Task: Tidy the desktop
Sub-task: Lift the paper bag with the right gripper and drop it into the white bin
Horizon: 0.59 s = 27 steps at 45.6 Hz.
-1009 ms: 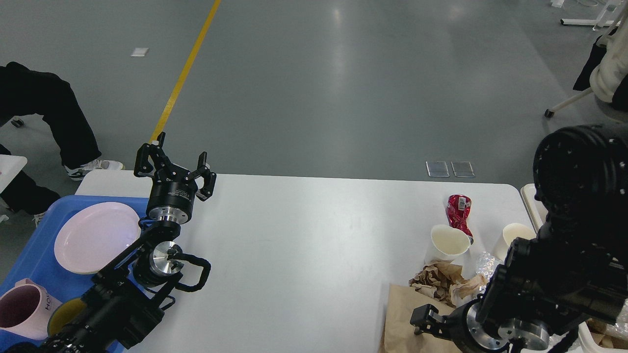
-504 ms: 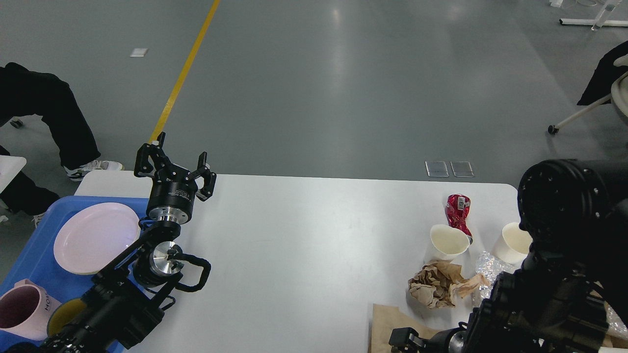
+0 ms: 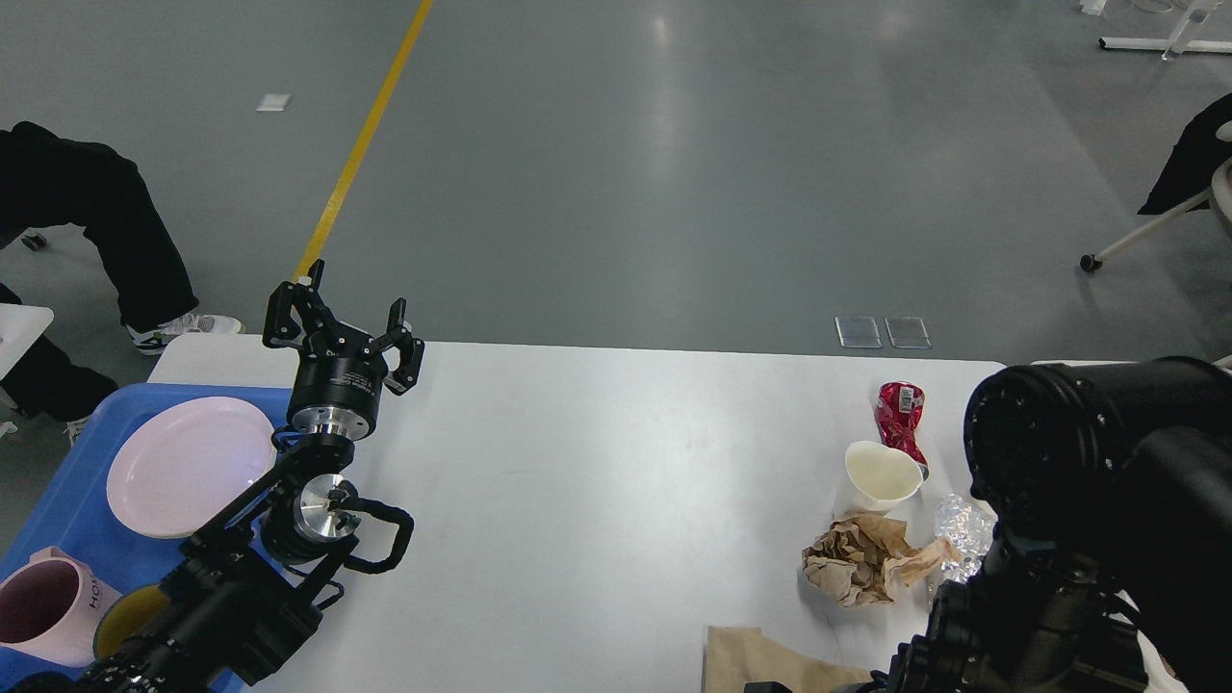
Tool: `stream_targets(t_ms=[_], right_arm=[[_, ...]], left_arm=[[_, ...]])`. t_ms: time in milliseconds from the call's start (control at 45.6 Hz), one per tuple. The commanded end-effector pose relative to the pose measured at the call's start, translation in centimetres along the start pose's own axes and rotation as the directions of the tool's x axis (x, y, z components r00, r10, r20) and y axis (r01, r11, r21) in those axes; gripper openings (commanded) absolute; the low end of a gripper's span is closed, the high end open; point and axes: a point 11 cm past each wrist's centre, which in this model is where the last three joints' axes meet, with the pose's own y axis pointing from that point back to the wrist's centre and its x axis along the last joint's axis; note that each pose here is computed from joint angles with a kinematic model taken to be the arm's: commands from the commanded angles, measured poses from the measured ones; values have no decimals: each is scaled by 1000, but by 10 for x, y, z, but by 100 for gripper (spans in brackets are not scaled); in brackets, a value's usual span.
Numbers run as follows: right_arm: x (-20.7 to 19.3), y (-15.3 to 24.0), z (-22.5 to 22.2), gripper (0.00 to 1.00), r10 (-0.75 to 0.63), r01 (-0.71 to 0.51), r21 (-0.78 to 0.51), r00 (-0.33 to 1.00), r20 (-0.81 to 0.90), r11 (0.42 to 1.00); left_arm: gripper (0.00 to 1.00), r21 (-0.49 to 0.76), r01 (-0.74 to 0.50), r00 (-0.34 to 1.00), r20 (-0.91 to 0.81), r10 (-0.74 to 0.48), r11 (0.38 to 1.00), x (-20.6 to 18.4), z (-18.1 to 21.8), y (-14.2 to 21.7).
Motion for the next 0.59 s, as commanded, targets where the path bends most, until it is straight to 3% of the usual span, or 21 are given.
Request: stream_targets(t_ms=[0,285,351,439,461,504,570], right_arm=[[1,-1,-3,59,21,-21,29,1000,-13,999],[-15,-9,-1,55,-10,11,25,1000,-25,1000],[-14,-10,-1,37,-4,5,29,1000,-30,1000],[-11,-10,-3,28,12,-10,44,999,-41,999],[-11,-10,-3,22,13,-11,48,999,-42,999],[-11,-10,-5,0,12,-9,63,999,-43,998],[-11,-10,-6,0,16,-13,68,999,-41,998]], left_arm=[[96,0,0,1000,0,0,1000,0,0,0],[96,0,0,1000,0,0,1000,0,0,0],[96,0,0,1000,0,0,1000,0,0,0],[96,0,0,1000,0,0,1000,0,0,0],[96,0,0,1000,0,0,1000,0,0,0],[96,0,0,1000,0,0,1000,0,0,0],[96,0,0,1000,0,0,1000,0,0,0]])
